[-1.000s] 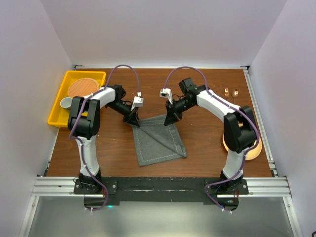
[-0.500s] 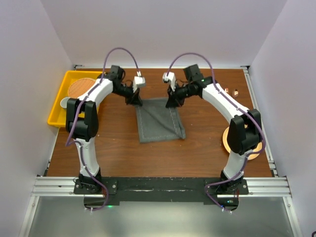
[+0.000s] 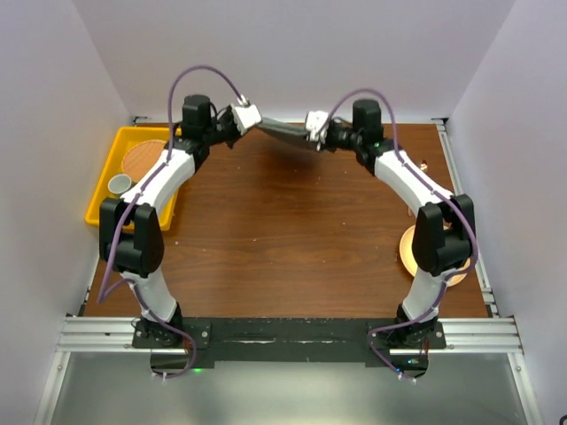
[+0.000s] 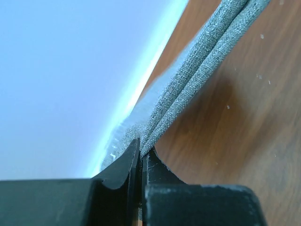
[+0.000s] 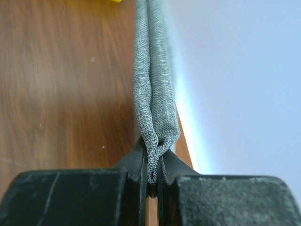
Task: Fold the napkin into a case and place the utensils inside
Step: Turn over the upper triangle folded napkin at the center of the board.
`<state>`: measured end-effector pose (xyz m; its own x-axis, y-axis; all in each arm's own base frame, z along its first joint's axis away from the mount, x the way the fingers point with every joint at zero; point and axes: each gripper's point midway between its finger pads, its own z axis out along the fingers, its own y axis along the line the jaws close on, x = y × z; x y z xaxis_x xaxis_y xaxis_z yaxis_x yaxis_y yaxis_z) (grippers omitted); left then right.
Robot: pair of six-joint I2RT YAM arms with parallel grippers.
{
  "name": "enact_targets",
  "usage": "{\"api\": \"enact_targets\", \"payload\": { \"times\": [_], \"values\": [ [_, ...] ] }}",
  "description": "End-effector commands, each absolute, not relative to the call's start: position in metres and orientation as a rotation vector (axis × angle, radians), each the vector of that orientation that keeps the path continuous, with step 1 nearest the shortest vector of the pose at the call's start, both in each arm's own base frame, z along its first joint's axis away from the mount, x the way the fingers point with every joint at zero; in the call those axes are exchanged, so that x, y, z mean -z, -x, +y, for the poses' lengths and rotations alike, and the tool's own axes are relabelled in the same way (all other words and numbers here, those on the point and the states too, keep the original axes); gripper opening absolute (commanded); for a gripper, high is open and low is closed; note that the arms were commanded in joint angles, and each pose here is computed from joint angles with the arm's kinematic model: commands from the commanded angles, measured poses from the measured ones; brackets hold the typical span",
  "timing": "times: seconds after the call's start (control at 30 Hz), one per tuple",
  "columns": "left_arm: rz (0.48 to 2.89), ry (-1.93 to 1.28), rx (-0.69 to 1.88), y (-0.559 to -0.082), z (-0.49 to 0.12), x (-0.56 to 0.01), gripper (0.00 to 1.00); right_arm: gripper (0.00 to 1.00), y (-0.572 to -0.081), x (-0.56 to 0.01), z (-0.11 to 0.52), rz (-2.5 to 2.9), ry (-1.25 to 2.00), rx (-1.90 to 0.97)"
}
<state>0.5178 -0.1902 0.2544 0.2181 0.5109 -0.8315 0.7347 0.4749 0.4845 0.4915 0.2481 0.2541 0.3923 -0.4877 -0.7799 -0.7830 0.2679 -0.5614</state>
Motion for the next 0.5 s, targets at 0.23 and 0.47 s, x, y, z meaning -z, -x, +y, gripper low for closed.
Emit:
{"api": "enact_targets", "payload": {
  "times": [0.23,0.47],
  "values": [
    [1.520,-1.447,0.041,-0.422,-0.171,-0.124,0.00,0.00,-0.392,-0.122,0.259,0.772,1.851,-0.167],
    [1.587,-1.485,0.109,-0.377,-0.169,-0.099,0.00,0.00,-0.327,-0.073,0.252,0.721,2.057,-0.262]
  ]
}}
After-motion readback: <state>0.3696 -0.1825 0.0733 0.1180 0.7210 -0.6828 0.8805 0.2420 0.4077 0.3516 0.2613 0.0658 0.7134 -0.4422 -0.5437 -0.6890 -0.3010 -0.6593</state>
